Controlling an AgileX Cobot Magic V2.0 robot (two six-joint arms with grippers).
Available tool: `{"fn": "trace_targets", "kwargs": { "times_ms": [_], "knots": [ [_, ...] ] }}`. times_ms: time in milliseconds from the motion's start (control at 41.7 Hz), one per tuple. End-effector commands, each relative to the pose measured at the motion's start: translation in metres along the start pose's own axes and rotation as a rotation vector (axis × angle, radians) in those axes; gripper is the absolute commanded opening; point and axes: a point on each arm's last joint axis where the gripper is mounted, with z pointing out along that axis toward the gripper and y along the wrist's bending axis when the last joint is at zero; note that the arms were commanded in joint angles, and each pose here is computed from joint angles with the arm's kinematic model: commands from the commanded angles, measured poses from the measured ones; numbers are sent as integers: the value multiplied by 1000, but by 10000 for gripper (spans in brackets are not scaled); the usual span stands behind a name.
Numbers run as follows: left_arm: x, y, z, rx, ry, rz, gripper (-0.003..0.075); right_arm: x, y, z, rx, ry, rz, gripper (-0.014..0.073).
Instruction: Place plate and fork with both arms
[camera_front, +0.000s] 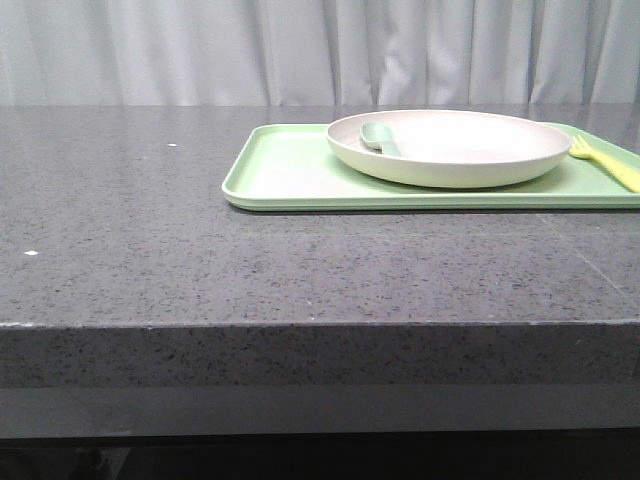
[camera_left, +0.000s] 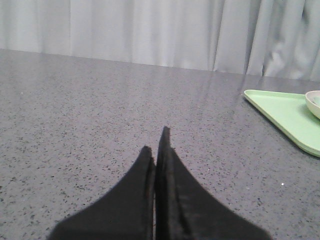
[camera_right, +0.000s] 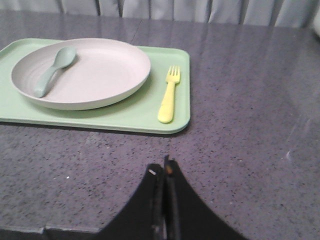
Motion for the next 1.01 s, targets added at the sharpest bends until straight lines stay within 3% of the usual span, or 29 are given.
{"fn": "trace_targets", "kwargs": {
  "times_ms": [0,240,983],
  "knots": [
    [-7,0,-2,8,-98,-3,-18,8,-3,-1,46,-204,-20,-68],
    [-7,0,-2,8,-98,-3,-18,50,-7,13,86,-338,-19,-68],
    [-7,0,-2,8,-97,-3,-18,49,-4,13,37,-358,-19,-68]
  ]
}}
